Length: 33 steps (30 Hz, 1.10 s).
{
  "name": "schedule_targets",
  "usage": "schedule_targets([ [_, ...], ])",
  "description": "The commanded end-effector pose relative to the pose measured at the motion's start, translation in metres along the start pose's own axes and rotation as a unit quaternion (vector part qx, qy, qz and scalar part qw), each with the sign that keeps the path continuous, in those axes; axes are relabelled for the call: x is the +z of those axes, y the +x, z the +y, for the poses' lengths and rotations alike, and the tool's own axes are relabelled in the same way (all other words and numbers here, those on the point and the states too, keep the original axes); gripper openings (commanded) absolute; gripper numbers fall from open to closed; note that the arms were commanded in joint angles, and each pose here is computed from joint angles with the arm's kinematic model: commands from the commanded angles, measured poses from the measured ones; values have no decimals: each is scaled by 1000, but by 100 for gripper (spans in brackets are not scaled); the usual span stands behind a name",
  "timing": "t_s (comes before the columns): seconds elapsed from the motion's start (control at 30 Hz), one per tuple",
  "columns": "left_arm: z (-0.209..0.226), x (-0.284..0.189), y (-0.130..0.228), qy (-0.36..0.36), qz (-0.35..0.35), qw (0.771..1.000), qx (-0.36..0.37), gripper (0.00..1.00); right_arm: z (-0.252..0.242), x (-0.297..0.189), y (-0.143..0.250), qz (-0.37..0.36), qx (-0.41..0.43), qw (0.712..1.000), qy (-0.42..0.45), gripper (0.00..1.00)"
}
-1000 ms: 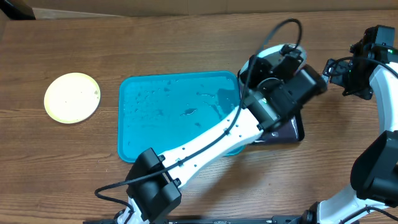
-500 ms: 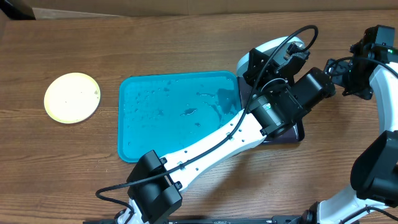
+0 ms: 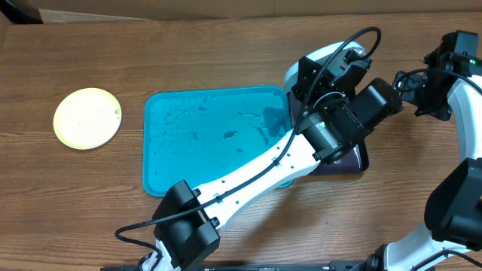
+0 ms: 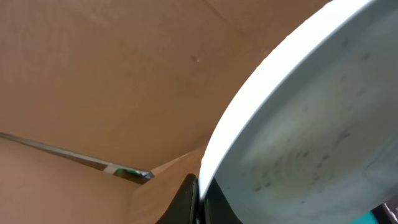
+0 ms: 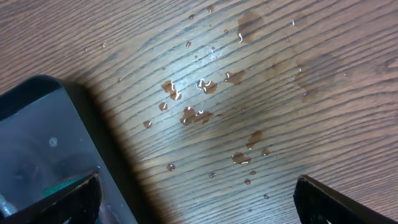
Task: Clean dirty plates on tray and stack at the side
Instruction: 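Hold the plate tilted over the black tray with left gripper, then carry the plate left and set it on the plate stack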
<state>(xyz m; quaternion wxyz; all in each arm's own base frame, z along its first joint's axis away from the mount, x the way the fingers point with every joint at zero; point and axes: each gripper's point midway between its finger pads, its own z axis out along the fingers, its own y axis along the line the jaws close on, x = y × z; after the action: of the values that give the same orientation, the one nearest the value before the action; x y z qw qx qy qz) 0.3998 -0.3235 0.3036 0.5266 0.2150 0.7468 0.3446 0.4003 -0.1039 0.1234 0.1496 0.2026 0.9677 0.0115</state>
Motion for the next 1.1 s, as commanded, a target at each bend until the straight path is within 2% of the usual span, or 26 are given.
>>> schedule_targets([
  [0.0,22,-1,-9,2,-5,999,-49,4,2,-4,-4,-9,2,1000,-3,100],
  [0.13,-7,1,2,83,10,994,-72,4,2,-4,-4,-9,2,1000,-3,100],
  [0.17,-24,4,16,138,39,984,-101,4,1,-4,-4,-9,2,1000,-2,100],
  [0.27,-48,10,43,224,113,953,-172,4,2,-4,-4,-9,2,1000,-3,100],
  [0.37,-68,18,69,318,199,897,-234,4,2,-4,-4,-9,2,1000,-3,100],
  [0.4,-74,24,79,374,237,858,-260,4,2,-4,-4,-9,2,1000,-3,100],
  [0.43,-75,28,83,401,253,837,-273,4,2,-4,-4,-9,2,1000,-3,100],
  [0.6,-56,53,110,494,322,731,-344,4,2,-4,-4,-9,2,1000,-3,100],
  [0.7,-31,74,138,502,362,683,-388,4,2,-4,-4,-9,2,1000,-3,100],
  [0.9,39,121,222,421,446,635,-469,4,2,-4,-4,-9,2,1000,-3,100],
  [1.07,103,147,298,347,484,611,-521,5,2,-4,-4,-9,2,1000,-3,100],
])
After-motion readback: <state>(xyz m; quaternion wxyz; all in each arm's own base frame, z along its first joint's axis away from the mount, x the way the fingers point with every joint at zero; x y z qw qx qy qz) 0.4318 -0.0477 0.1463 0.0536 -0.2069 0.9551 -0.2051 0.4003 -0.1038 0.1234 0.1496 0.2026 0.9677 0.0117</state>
